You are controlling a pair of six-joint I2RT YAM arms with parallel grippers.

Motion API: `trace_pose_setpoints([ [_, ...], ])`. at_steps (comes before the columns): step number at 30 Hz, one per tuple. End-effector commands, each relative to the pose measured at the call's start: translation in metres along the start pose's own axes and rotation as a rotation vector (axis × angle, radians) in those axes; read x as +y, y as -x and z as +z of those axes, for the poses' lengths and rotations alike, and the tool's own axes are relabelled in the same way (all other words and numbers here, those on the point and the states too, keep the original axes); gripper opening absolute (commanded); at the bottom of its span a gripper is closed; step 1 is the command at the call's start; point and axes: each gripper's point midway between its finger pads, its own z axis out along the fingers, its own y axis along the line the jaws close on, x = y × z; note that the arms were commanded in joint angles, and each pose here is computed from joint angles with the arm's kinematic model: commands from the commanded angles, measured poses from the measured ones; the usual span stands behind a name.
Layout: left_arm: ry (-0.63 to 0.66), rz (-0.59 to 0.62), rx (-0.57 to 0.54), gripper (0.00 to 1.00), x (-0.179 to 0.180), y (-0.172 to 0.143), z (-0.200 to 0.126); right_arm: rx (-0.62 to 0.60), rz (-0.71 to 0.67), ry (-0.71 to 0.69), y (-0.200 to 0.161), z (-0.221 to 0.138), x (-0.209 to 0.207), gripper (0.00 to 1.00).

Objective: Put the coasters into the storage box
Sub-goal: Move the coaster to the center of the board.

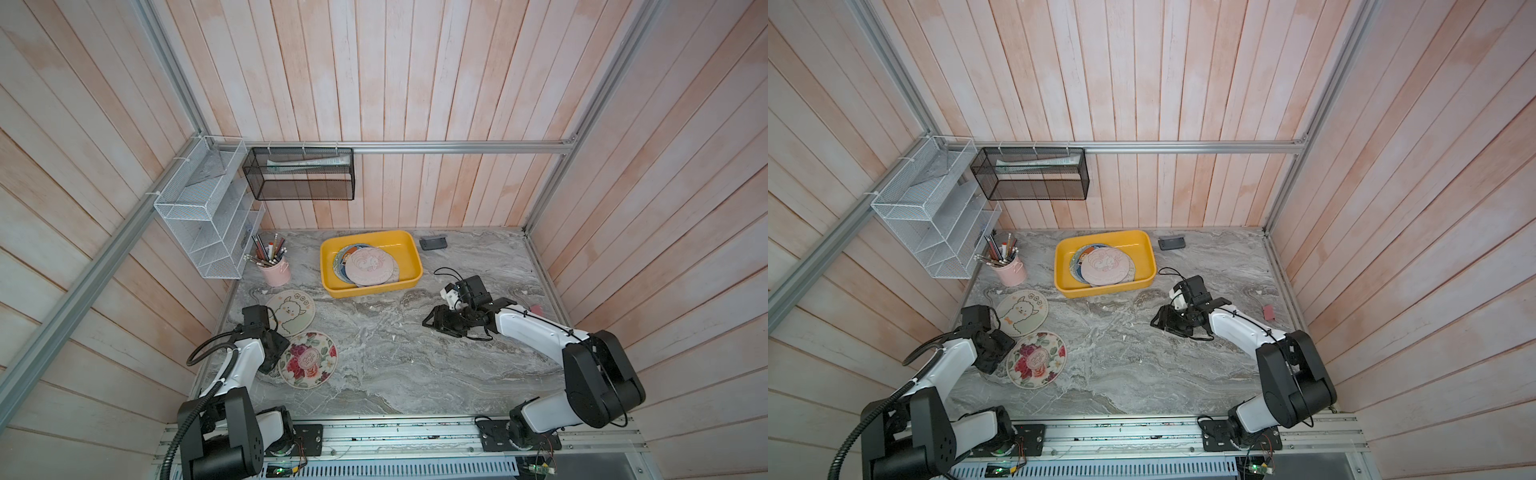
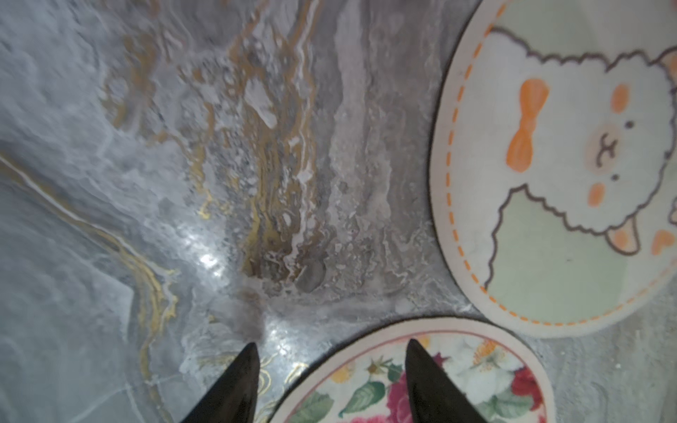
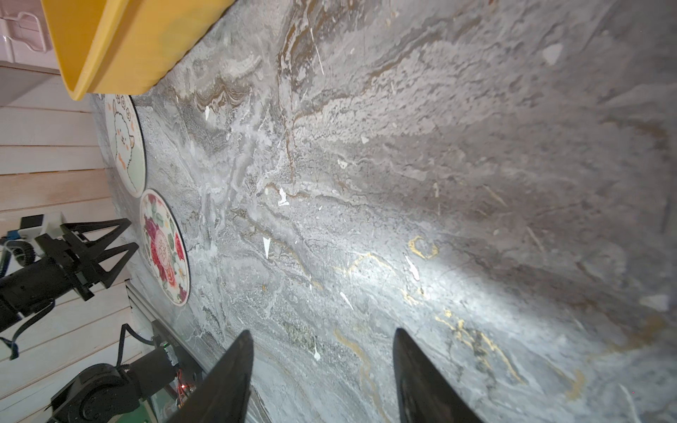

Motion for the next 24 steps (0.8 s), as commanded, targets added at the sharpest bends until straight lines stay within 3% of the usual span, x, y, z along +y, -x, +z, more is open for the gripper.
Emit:
trace_pose_setpoints([
  [1,-0.059,-0.017,0.039,0.66,-0.007,-0.009,0.008,0.002,-0.009,0.007,0.003,-0.003,0.002,0.62],
  [9,-0.110,0.014,0.126,0.68,-0.015,-0.034,0.010,0.002,0.000,0.007,0.002,-0.003,-0.001,0.62],
  [18,-0.169,0.159,0.275,0.69,-0.046,-0.091,-0.004,0.004,0.005,0.006,0.004,-0.002,-0.002,0.62],
  [24,-0.245,0.313,0.362,0.71,-0.086,-0.131,-0.014,0.005,0.006,0.011,0.005,-0.001,-0.001,0.62],
])
